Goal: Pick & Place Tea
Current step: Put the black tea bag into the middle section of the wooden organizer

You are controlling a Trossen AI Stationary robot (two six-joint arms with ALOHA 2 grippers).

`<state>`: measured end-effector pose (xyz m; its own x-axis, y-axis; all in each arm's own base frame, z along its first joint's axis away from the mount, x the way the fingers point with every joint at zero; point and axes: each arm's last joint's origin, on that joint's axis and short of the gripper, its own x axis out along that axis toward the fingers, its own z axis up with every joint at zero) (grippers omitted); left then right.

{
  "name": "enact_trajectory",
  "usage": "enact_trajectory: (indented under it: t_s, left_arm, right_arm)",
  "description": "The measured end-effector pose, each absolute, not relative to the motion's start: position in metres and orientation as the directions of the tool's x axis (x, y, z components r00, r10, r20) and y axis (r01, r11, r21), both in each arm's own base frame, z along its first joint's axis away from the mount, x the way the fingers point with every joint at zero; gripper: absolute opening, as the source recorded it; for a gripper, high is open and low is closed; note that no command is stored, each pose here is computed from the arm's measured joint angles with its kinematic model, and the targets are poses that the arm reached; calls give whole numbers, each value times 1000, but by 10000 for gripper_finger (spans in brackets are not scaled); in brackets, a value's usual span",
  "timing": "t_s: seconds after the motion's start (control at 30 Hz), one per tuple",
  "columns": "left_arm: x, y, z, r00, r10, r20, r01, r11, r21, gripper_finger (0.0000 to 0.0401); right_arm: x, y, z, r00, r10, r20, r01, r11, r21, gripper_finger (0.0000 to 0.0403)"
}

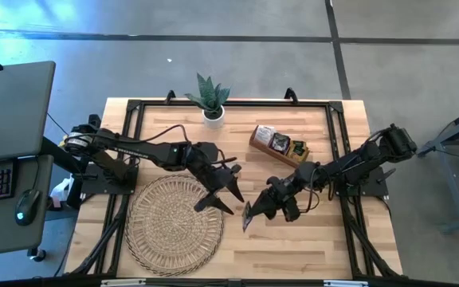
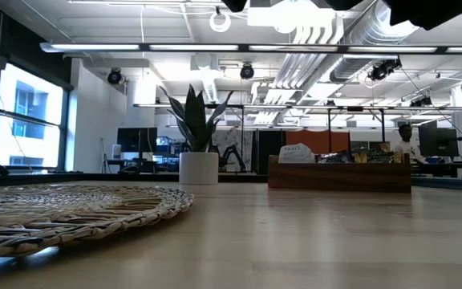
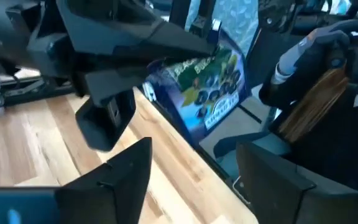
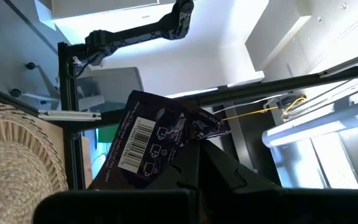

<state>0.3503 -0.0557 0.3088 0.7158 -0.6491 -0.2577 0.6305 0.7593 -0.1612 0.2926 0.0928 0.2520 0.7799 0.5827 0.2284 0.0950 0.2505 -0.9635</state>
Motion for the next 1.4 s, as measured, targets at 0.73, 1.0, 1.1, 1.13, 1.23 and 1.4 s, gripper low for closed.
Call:
enact_trajectory:
  t_s: [0.73, 1.0, 1.1, 1.13, 1.23, 1.4]
  left_arm:
    - [360, -58, 300, 692, -684, -230, 636, 729, -253, 245]
    - [359, -58, 298, 691, -678, -252, 621, 735, -273, 245]
    - [359, -56, 293, 708, -636, -307, 561, 771, -302, 245]
    - [358, -56, 291, 714, -620, -324, 541, 783, -307, 245]
    - [357, -55, 288, 715, -599, -361, 505, 799, -327, 245]
    - [357, -55, 287, 714, -595, -370, 478, 799, -364, 245]
  right_arm:
    - [301, 64, 256, 693, 693, 196, 17, 256, -967, 5]
    - [302, 64, 255, 744, 641, 188, -45, 329, -943, 3]
    - [304, 67, 251, 813, 559, 163, -26, 315, -949, 3]
    - [304, 68, 250, 830, 535, 155, -11, 293, -956, 3]
    - [305, 71, 248, 883, 447, 140, 23, 258, -966, 2]
    - [306, 74, 240, 955, 288, 64, -6, 235, -972, 3]
